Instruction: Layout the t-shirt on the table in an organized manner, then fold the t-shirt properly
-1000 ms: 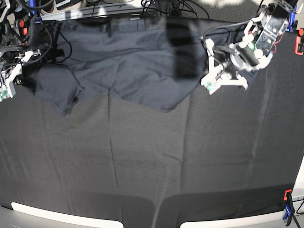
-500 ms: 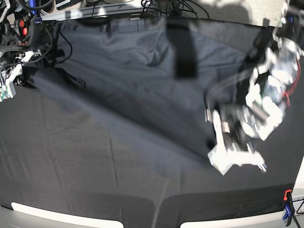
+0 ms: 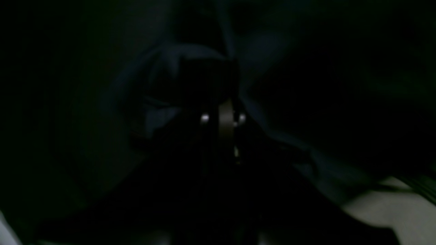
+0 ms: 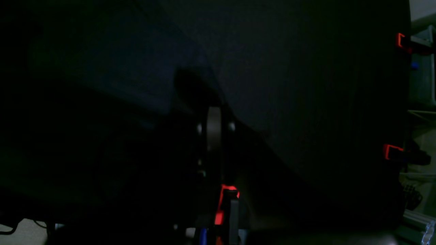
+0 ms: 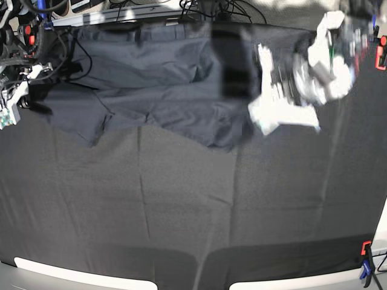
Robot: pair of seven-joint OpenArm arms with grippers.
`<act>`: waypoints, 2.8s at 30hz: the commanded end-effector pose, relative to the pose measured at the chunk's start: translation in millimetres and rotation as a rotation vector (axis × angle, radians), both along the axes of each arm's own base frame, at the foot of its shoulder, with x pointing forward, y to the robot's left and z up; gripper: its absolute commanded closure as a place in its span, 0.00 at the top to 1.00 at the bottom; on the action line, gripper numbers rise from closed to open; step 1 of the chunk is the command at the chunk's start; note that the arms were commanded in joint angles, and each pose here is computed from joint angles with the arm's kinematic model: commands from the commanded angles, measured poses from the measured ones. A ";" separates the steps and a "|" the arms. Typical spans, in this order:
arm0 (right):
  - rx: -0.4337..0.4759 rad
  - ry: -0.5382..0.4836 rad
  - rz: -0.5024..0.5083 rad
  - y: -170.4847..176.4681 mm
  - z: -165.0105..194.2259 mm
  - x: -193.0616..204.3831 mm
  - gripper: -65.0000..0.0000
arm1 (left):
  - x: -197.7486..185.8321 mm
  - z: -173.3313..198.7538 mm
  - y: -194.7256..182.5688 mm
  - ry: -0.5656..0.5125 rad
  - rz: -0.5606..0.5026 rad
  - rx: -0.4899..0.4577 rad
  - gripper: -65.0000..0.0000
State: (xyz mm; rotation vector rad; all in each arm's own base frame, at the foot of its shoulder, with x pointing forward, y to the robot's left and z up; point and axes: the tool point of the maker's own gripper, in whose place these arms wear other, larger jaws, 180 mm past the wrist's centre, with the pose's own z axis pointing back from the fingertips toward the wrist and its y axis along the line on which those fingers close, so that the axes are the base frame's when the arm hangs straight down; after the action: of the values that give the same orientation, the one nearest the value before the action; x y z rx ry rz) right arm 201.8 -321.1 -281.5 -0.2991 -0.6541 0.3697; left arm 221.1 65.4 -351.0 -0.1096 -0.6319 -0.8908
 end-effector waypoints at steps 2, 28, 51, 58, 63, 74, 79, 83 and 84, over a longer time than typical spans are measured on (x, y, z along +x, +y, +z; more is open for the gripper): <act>-0.031 -0.024 0.030 -1.6 9.8 4.9 0.00 | -9.6 1.4 0.3 0.003 -0.004 -0.001 0.00; -0.030 -0.027 0.032 -1.2 10.2 5.5 0.00 | -36.2 37.7 4.3 -0.107 0.041 0.002 0.46; 0.012 -0.042 0.050 6.5 10.9 7.7 0.00 | 80.0 4.6 103.8 0.014 0.516 -0.191 0.46; 0.012 -0.040 0.049 6.4 10.7 7.5 0.00 | 70.2 -26.2 95.1 0.166 0.562 -0.323 0.46; 0.011 -0.039 0.049 6.4 10.6 7.4 0.00 | 67.7 -38.0 95.0 0.205 0.592 -0.359 0.46; 0.012 -0.041 0.050 6.7 10.8 7.7 0.00 | 56.7 -45.7 55.3 0.314 0.498 -0.522 0.46; 0.012 -0.042 0.050 6.5 10.9 7.7 0.00 | 67.0 -55.7 71.4 0.273 0.529 -0.454 0.46; 0.013 -0.043 0.051 6.7 11.0 7.9 0.00 | 67.3 -55.7 70.3 0.279 0.532 -0.467 0.46; 0.013 -0.044 0.051 6.9 11.0 8.0 0.00 | 67.2 -55.7 70.4 0.279 0.532 -0.467 0.46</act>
State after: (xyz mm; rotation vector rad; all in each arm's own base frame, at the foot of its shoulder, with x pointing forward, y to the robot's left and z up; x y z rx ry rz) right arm 204.2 -315.4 -280.3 -0.2675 -0.6743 0.3726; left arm 279.7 133.2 -415.7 -0.4558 -0.5254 -0.1935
